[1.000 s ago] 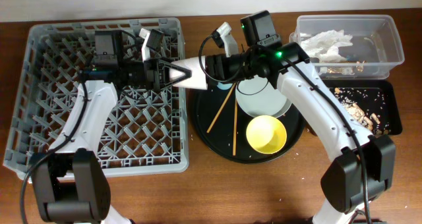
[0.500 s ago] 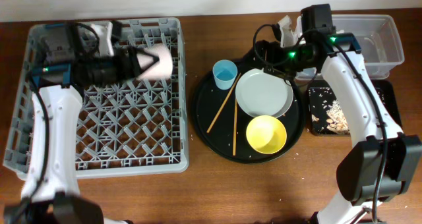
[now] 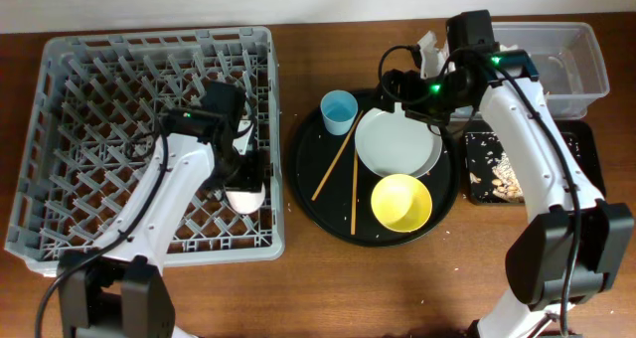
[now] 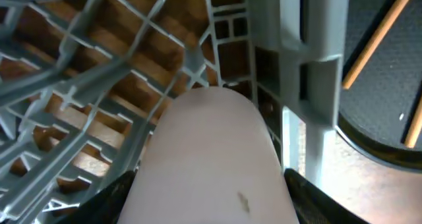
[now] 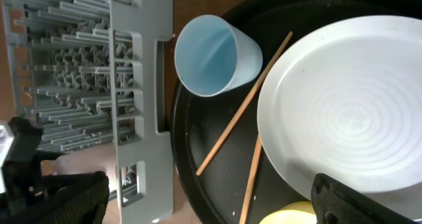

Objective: Sort waste into correct bins and load items into the dishwasher rack
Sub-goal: 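Lower pink cup into rack with left gripper and release, then grasp light-blue cup with right gripper, hand it to left gripper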

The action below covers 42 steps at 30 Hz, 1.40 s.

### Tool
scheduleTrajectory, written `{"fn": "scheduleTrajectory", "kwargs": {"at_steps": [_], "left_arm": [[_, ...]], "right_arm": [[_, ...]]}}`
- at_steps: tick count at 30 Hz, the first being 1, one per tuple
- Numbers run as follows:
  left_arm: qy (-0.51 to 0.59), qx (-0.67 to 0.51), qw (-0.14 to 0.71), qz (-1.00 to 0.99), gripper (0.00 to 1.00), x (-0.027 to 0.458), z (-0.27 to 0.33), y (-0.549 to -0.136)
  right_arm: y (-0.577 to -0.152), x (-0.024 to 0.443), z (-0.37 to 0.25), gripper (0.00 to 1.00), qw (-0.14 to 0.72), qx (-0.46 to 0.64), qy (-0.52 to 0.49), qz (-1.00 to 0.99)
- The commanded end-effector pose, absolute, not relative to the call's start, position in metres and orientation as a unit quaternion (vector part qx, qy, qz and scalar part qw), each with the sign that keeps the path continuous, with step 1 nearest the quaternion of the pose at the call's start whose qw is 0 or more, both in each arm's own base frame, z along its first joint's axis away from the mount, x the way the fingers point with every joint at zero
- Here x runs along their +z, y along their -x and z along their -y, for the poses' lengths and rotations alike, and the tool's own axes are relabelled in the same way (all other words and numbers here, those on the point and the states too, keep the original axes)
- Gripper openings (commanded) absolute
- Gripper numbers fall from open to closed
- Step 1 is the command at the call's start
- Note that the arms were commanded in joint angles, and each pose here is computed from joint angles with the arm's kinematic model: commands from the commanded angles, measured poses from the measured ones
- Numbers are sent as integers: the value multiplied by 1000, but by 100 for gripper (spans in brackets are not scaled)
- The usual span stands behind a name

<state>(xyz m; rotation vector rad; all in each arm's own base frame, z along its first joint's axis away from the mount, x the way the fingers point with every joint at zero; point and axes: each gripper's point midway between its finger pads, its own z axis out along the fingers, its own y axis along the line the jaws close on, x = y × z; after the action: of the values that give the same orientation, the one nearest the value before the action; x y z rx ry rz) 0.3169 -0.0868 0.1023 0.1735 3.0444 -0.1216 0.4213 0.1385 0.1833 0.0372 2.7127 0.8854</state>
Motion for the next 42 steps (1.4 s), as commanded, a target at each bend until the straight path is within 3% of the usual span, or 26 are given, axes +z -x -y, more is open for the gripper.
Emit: {"fn": "scheduleTrajectory", "kwargs": {"at_steps": [1, 3, 6, 9, 11, 15, 16, 17, 20, 24, 26, 31, 38, 42], "left_arm": [[-55, -34, 44, -997, 67, 95, 86, -315], [-55, -35, 46, -997, 96, 95, 87, -316], [-59, -39, 59, -996, 99, 103, 89, -324], [-60, -53, 135, -988, 99, 165, 97, -357], [-62, -68, 189, -978, 99, 206, 104, -376], [-62, -70, 199, -975, 99, 212, 104, -379], [-62, -70, 200, -975, 99, 213, 104, -380], [-62, -70, 201, -975, 99, 213, 105, -380], [-65, -85, 215, -971, 99, 217, 111, -386], [-107, -380, 227, -890, 99, 269, 148, -386], [-123, -470, 236, -842, 99, 297, 146, -381], [-231, -623, 267, -698, 99, 362, 161, -350], [-244, -618, 278, -694, 99, 361, 162, -350], [-250, -624, 271, -689, 95, 362, 168, -346]], "right_arm": [[-420, 182, -140, 98, 145, 302, -4, -942], [-420, 183, -144, 98, 148, 304, 2, -941], [-431, 180, -159, 98, 174, 274, 0, -946], [-453, 161, -156, 83, 222, 150, -70, -961], [-465, 130, -176, 67, 221, 135, -75, -963], [-472, 63, -183, 41, 173, 126, -109, -971], [-472, 58, -183, 26, 169, 123, -109, -972], [-472, 57, -183, 5, 168, 122, -109, -972], [-466, 73, -193, 4, 153, 171, -96, -968], [-440, 221, -188, 4, 199, 409, 46, -889], [-418, 265, -196, 4, 197, 527, 123, -818], [-377, 311, -266, 4, 206, 615, 282, -707], [-386, 348, -284, 4, 234, 637, 293, -673], [-387, 335, -304, 4, 236, 622, 286, -689]]}}
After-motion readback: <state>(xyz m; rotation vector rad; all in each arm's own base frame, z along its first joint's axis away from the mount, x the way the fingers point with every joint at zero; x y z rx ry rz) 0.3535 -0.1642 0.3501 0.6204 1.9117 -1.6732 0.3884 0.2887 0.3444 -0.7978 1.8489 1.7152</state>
